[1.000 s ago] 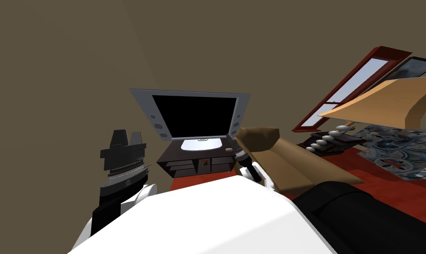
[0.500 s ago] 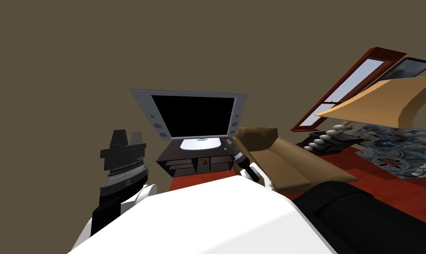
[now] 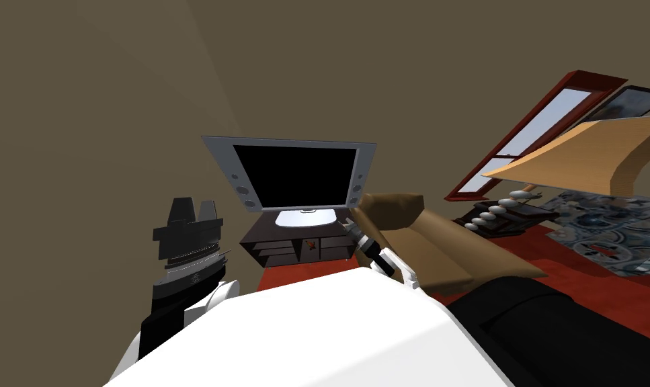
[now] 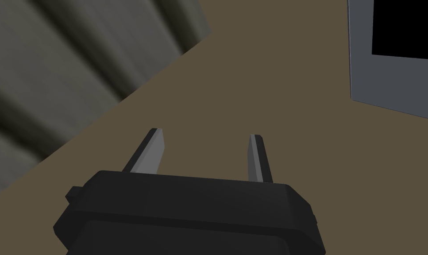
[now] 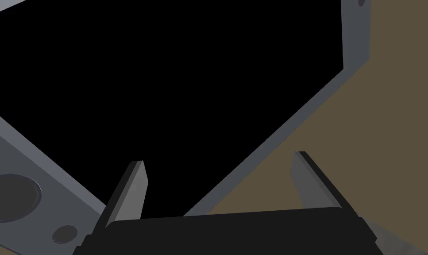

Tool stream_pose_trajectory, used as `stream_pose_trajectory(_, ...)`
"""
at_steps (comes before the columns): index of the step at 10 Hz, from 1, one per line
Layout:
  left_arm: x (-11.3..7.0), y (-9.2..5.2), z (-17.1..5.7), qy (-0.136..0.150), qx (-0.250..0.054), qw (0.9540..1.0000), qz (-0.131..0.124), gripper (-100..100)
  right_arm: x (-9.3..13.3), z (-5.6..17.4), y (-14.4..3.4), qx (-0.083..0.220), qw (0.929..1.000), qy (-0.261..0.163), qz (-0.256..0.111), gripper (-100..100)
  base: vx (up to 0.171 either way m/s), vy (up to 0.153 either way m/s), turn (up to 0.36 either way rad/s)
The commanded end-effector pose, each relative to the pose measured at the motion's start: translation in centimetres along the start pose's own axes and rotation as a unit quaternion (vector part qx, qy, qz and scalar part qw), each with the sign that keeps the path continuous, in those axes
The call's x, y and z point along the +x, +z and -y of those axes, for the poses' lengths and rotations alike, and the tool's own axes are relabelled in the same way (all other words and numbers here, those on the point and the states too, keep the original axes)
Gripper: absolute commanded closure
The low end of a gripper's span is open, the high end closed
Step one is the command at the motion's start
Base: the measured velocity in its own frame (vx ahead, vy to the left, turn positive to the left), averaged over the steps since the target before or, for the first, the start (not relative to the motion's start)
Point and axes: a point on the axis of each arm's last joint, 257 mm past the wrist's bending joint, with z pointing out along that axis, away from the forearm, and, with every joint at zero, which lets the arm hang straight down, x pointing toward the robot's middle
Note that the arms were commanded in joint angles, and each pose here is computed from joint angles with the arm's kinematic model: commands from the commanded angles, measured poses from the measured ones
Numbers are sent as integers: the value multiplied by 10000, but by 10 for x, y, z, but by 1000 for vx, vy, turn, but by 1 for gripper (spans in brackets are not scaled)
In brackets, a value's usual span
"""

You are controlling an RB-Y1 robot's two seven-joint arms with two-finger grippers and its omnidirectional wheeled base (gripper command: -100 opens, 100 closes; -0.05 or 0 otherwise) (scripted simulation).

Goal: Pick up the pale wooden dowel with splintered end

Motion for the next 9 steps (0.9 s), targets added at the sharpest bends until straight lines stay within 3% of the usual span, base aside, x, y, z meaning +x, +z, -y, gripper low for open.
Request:
stream_pose_trajectory(1,0,0,0,0,0,10000,0,0,22,15,-4,31,9980,-494,-402,-100,-23,-23,54)
stream_pose_trajectory(2,0,0,0,0,0,10000,0,0,31,23,-8,114,9975,-484,-494,-100,-16,-18,26)
stream_pose_trajectory(3,0,0,0,0,0,10000,0,0,48,35,-14,124,9926,-885,-823,-100,-14,-13,62)
stream_pose_trajectory(4,0,0,0,0,0,10000,0,0,53,41,-17,180,9921,-869,-882,-100,-11,-10,37)
stream_pose_trajectory(5,0,0,0,0,0,10000,0,0,69,54,-24,175,9846,-1265,-1196,-100,-11,-6,104)
stream_pose_trajectory(6,0,0,0,0,0,10000,0,0,74,60,-29,239,9838,-1248,-1265,-100,-8,-10,44)
stream_pose_trajectory(7,0,0,0,0,0,10000,0,0,89,76,-38,250,9734,-1625,-1593,-100,-8,-6,98)
stream_pose_trajectory(8,0,0,0,0,0,10000,0,0,93,80,-42,297,9727,-1612,-1644,-100,-4,-6,58)
stream_pose_trajectory(9,0,0,0,0,0,10000,0,0,106,97,-53,303,9601,-1975,-1958,-100,-2,0,106)
